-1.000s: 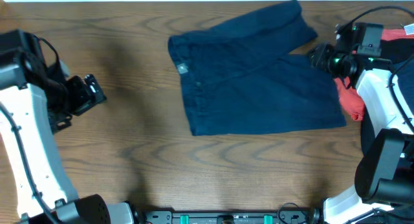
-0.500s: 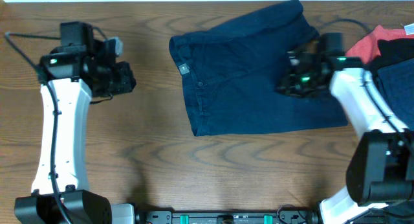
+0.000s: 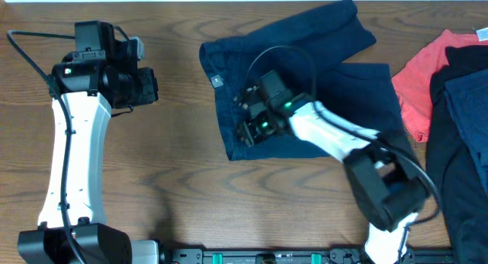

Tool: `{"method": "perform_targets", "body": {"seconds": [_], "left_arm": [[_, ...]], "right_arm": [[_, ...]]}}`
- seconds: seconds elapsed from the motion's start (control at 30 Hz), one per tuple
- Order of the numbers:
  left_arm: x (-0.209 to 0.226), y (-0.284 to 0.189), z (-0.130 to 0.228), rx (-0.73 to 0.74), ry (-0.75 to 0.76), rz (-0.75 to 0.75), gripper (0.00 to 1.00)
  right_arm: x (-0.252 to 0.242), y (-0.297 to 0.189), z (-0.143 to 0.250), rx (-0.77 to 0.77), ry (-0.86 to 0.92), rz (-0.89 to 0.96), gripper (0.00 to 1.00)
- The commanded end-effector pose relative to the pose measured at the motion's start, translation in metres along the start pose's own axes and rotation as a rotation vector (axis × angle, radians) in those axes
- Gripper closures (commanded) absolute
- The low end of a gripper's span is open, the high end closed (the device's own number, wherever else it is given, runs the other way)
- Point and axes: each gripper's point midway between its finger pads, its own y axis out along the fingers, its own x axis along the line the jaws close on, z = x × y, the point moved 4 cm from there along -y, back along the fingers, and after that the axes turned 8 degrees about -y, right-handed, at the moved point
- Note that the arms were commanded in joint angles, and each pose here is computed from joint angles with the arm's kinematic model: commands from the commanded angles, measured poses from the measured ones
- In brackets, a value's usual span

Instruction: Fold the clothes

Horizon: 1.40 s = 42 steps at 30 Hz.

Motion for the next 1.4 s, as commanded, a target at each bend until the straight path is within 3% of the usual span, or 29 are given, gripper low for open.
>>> {"method": "perform_targets", "body": {"seconds": [0.0, 0.13, 0.27, 0.43, 0.67, 0.7, 0.77, 0.9, 1.0, 1.17, 1.37], "left_arm": [[0.004, 0.003, -0.002, -0.003, -0.005, -0.018, 0.85], [0.003, 0.003, -0.004, -0.01, -0.004, -0.016, 0.85], [0.003, 0.003, -0.006, -0.018, -0.002, -0.014, 0.85], [0.001, 0.005, -0.006, -0.013, 0.002, -0.013, 0.85], [-0.01, 0.056, 0.007, 0.146, 0.012, 0.034, 0.83], [-0.01, 0.067, 0.009, 0.175, 0.009, 0.034, 0.76], [-0.008, 0.089, 0.014, 0.232, 0.002, 0.026, 0.71], [-0.009, 0.123, 0.019, 0.309, -0.019, 0.074, 0.67], [-0.008, 0.143, 0.014, 0.298, -0.018, 0.089, 0.69], [-0.02, 0.157, 0.008, 0.287, -0.028, 0.193, 0.85], [-0.018, 0.178, 0.005, 0.282, -0.049, 0.204, 0.86]], "right_arm": [[0.011, 0.024, 0.016, 0.062, -0.02, 0.013, 0.42], [0.015, 0.032, 0.035, 0.149, -0.003, 0.063, 0.82], [0.022, 0.018, 0.04, 0.225, 0.084, 0.06, 0.99], [0.029, 0.0, 0.069, 0.404, 0.149, 0.056, 0.99], [0.029, -0.001, 0.07, 0.412, 0.146, 0.056, 0.99], [0.029, -0.001, 0.07, 0.412, 0.146, 0.056, 0.99], [0.029, -0.001, 0.07, 0.411, 0.146, 0.056, 0.99], [0.028, -0.001, 0.07, 0.411, 0.144, 0.064, 0.99], [0.028, 0.0, 0.07, 0.411, 0.144, 0.064, 0.99], [0.028, 0.0, 0.07, 0.409, 0.144, 0.064, 0.99], [0.028, 0.0, 0.069, 0.406, 0.142, 0.064, 0.99]]}}
